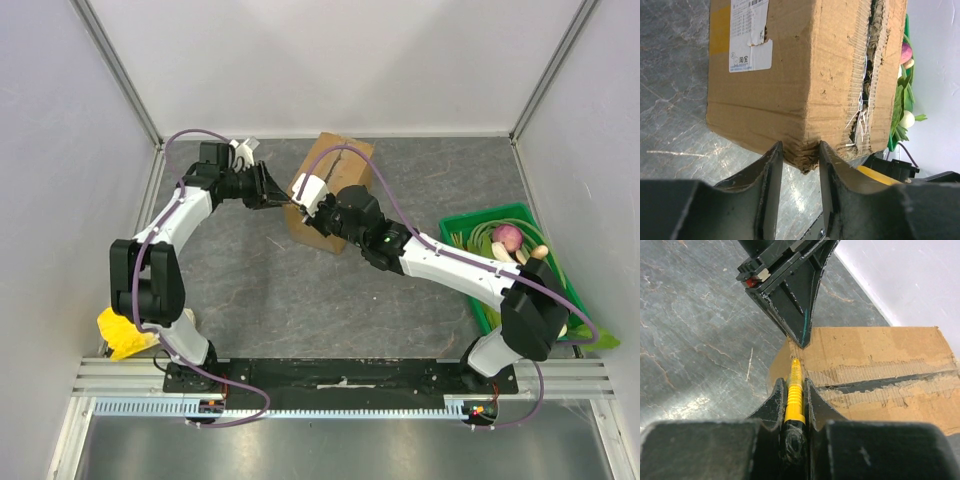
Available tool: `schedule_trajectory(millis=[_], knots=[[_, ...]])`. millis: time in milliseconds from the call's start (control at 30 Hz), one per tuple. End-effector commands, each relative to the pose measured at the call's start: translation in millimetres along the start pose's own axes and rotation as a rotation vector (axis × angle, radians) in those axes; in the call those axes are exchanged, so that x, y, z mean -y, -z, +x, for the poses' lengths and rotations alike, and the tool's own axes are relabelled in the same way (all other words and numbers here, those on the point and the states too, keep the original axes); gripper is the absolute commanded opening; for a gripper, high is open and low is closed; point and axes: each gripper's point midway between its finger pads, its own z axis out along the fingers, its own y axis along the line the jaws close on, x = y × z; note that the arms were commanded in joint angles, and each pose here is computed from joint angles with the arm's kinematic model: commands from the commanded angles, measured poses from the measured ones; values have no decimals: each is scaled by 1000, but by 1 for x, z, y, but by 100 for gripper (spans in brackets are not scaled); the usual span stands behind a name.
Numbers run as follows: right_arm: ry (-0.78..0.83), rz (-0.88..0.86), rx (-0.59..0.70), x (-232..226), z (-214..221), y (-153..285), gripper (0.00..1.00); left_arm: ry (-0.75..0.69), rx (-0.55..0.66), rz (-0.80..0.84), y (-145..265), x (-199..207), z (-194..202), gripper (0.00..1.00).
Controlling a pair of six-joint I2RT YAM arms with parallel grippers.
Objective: Unpack the express box
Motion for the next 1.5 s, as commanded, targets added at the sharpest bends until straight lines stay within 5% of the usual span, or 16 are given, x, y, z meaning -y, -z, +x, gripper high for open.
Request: schedule_trajectory(millis=[0, 233, 1467], knots=[[109, 36, 37, 11, -10, 0, 0, -5, 10, 10, -5, 1, -14, 33], [209, 30, 42, 10, 1, 11, 0, -1, -26, 36, -9, 1, -10, 2], [246, 28, -103, 39, 52, 50, 0, -78, 6, 6, -9, -2, -23, 2]])
